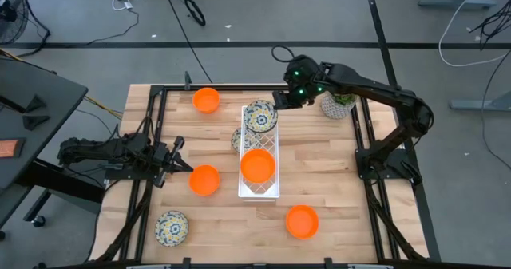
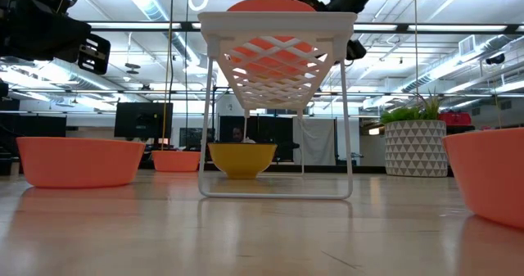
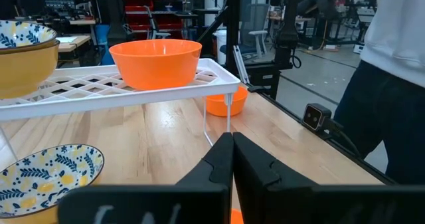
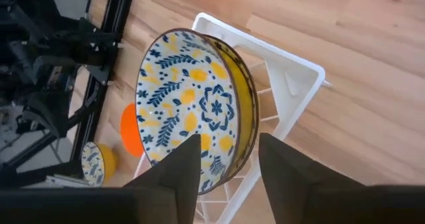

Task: Pick & Place Mini bowls
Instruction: Stack the yellow patterned bowl on top of the yellow patterned bowl on the shelf

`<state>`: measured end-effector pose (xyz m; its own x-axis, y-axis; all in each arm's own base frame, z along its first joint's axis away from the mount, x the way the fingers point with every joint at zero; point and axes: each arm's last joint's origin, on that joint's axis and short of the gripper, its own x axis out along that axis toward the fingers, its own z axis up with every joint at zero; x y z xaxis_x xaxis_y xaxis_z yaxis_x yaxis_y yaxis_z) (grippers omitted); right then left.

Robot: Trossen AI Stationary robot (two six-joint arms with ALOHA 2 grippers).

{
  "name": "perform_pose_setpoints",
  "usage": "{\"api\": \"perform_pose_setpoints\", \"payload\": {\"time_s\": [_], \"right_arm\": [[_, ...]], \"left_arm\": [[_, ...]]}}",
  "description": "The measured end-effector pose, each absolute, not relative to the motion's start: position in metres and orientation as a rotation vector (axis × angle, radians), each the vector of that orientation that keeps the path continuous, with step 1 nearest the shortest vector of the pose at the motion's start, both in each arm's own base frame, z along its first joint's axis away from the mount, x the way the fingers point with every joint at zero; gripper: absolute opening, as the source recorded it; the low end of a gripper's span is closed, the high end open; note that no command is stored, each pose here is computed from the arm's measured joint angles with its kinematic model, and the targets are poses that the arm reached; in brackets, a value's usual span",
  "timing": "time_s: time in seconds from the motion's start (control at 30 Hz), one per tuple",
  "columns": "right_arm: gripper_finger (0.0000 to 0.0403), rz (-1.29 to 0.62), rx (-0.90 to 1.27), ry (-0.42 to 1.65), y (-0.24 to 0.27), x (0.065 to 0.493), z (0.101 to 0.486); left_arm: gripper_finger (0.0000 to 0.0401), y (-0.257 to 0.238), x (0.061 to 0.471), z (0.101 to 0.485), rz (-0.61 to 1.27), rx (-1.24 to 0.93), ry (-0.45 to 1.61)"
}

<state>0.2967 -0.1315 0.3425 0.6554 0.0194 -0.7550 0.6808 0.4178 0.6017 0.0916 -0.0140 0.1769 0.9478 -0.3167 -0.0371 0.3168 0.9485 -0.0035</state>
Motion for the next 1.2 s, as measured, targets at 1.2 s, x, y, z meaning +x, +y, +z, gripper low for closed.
{"api": "perform_pose_setpoints", "payload": {"time_s": [1.2], "right_arm": [[0.0001, 0.079, 0.088, 0.668, -0.129, 0.299, 0.326]], "left_arm": [[0.0014, -0.014, 0.092, 0.177, -0.323, 0.003, 0.038]]}}
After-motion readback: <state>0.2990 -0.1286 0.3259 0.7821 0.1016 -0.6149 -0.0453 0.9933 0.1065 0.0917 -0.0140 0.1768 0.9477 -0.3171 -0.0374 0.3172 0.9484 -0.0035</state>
